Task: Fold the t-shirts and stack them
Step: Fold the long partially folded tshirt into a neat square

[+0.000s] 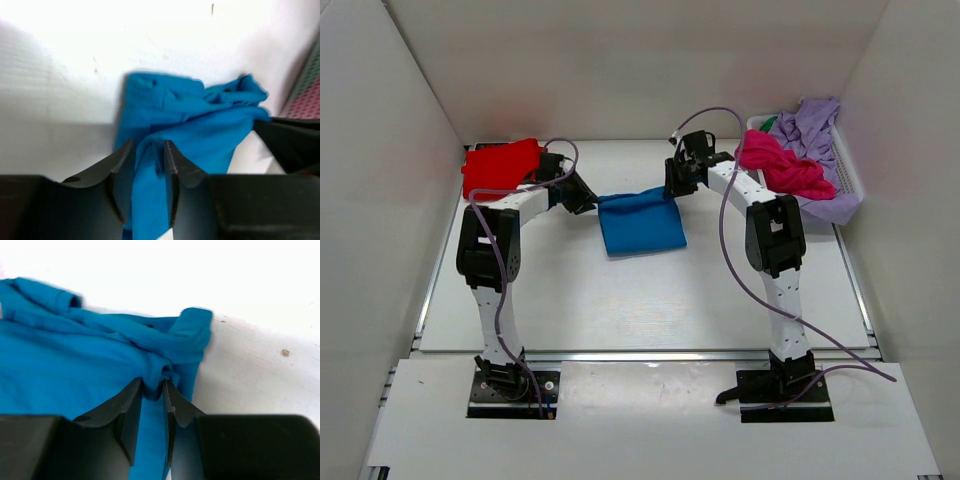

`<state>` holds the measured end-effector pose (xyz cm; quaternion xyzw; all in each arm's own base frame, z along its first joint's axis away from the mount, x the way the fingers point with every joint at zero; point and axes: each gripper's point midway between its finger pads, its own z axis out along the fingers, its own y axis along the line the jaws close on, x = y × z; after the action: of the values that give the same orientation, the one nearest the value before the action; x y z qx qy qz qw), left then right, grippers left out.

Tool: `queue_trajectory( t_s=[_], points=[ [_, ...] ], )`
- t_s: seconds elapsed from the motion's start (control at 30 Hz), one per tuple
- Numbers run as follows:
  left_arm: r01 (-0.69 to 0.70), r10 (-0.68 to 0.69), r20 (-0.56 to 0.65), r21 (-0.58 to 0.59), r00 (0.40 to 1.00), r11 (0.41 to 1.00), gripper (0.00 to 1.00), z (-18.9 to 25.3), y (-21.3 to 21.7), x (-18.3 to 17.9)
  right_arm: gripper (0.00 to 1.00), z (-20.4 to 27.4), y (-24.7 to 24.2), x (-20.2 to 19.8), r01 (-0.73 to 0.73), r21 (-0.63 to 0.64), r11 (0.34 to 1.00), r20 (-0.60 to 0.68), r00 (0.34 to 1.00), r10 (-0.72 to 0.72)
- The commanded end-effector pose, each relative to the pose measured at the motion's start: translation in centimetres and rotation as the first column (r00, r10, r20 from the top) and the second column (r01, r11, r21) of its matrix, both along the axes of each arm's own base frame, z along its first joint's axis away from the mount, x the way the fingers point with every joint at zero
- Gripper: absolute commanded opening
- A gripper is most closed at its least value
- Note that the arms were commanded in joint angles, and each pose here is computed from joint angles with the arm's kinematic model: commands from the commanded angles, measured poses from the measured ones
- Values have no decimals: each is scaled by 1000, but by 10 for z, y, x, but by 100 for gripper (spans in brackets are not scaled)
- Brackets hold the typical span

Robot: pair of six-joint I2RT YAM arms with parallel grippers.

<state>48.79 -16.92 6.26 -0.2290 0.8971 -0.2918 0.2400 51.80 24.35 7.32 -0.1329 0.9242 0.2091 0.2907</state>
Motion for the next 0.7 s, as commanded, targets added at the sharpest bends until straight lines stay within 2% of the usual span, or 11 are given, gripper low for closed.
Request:
queue_trajectory(
  t_s=[0.0, 0.1, 0.2, 0.33, 0.4, 0.47, 0.5, 0.53, 0.57, 0.6, 0.67],
  points=[
    [-43, 68, 149, -164, 987, 985, 42, 31, -3, 28, 23, 56, -4, 38, 73, 118, 990, 208, 973, -97],
    [-47, 102, 234, -228, 967, 973, 45, 46, 1, 49, 26, 59, -12, 49, 106, 152, 983, 236, 962, -140],
    [-30, 100, 301, -229, 948, 973, 46, 63, 6, 58, 29, 74, -18, 54, 109, 166, 980, 289, 945, -154],
    [-3, 69, 372, -174, 926, 985, 46, 79, 11, 49, 53, 105, -31, 57, 111, 193, 975, 381, 907, -179],
    [63, 20, 420, -182, 907, 981, 47, 87, 2, 39, 63, 112, -28, 55, 91, 198, 976, 402, 901, -165],
    [93, -11, 431, -169, 902, 981, 47, 89, 0, 29, 67, 124, -32, 56, 89, 201, 975, 417, 894, -167],
    [109, -40, 414, -144, 909, 984, 46, 82, -3, 23, 62, 124, -34, 56, 92, 201, 975, 410, 896, -170],
    [117, -54, 413, -130, 909, 985, 44, 81, -6, 18, 50, 123, -36, 55, 106, 197, 975, 401, 899, -179],
    [132, -74, 409, -114, 909, 985, 45, 78, -8, 9, 30, 120, -33, 50, 95, 195, 976, 387, 907, -165],
    [143, -84, 420, -110, 904, 984, 44, 78, -9, -1, 23, 118, -31, 46, 92, 191, 977, 379, 911, -160],
    [158, -100, 439, -97, 893, 983, 44, 81, -12, -14, 0, 112, -37, 38, 91, 173, 981, 369, 917, -150]
  ],
)
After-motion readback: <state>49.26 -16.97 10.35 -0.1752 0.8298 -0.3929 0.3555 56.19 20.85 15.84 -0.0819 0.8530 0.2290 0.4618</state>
